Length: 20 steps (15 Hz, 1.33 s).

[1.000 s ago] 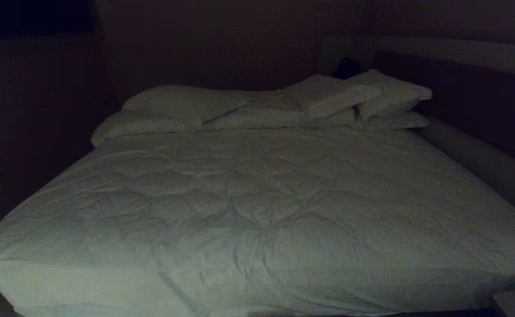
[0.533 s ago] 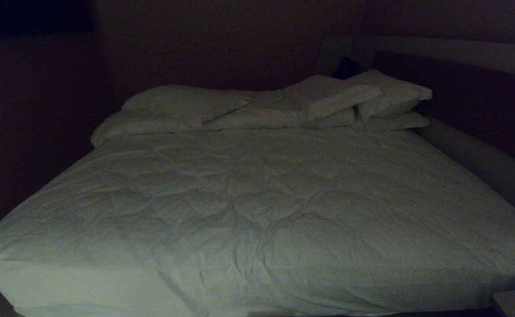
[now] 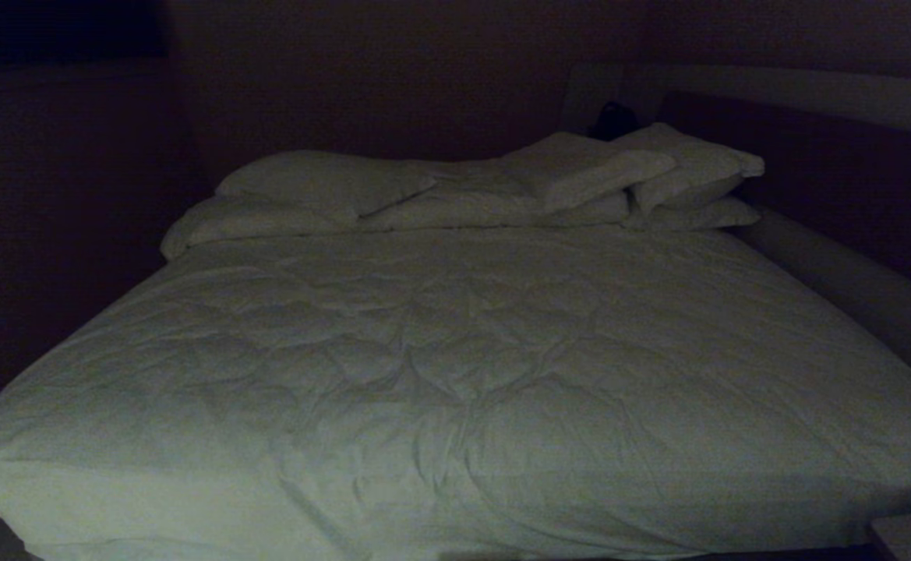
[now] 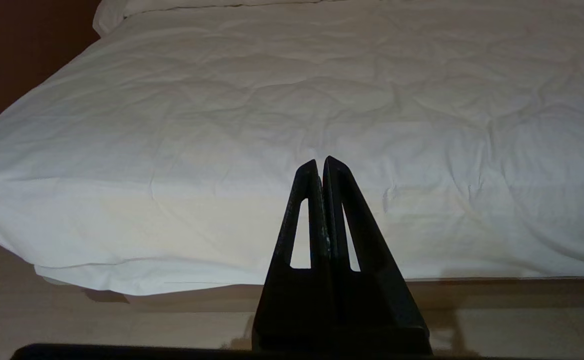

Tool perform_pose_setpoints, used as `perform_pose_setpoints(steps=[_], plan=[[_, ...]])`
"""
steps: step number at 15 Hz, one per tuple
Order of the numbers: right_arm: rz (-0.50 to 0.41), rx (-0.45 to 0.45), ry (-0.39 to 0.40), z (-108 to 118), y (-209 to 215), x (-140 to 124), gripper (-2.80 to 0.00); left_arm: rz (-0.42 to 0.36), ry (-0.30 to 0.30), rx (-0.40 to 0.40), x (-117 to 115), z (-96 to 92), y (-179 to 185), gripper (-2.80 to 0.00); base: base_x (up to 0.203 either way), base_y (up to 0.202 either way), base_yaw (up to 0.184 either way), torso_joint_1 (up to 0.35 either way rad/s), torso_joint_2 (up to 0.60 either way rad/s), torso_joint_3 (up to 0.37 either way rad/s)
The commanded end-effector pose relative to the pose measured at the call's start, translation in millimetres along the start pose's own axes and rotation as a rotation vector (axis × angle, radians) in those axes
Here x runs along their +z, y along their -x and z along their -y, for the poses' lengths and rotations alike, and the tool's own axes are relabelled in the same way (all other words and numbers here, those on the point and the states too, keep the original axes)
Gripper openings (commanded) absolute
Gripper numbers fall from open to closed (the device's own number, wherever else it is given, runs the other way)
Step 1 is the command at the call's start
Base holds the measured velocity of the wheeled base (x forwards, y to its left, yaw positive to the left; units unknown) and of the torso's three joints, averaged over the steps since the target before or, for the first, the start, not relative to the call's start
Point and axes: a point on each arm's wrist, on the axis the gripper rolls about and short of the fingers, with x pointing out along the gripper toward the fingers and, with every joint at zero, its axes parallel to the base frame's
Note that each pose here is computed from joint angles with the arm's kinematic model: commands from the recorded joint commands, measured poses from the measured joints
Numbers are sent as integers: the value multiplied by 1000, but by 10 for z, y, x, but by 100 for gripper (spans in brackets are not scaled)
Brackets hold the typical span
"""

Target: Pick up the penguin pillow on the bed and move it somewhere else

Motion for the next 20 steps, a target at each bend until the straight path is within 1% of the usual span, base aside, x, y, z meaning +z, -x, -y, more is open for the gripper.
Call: perform_pose_setpoints(steps=[1,5,7,10,14,15,18,20], plan=[[-72,70,-25,-43,-106,-117,-280,0,0,0,0,0,0,-280,0,0,0,0,0,0],[-151,150,-21,-197,-285,-234,-280,0,0,1,0,0,0,-280,0,0,0,0,0,0],[-198,189,-47,-275,-319,-298,-280,0,0,1,0,0,0,-280,0,0,0,0,0,0],[-270,224,-79,-390,-361,-444,-280,0,0,1,0,0,0,-280,0,0,0,0,0,0],[-347,242,-79,-544,-421,-602,-280,0,0,0,0,0,0,-280,0,0,0,0,0,0],[-370,239,-80,-566,-437,-644,-280,0,0,1,0,0,0,-280,0,0,0,0,0,0],[-395,240,-83,-585,-463,-704,-280,0,0,0,0,0,0,-280,0,0,0,0,0,0],[-433,240,-87,-616,-501,-792,-280,0,0,1,0,0,0,-280,0,0,0,0,0,0]])
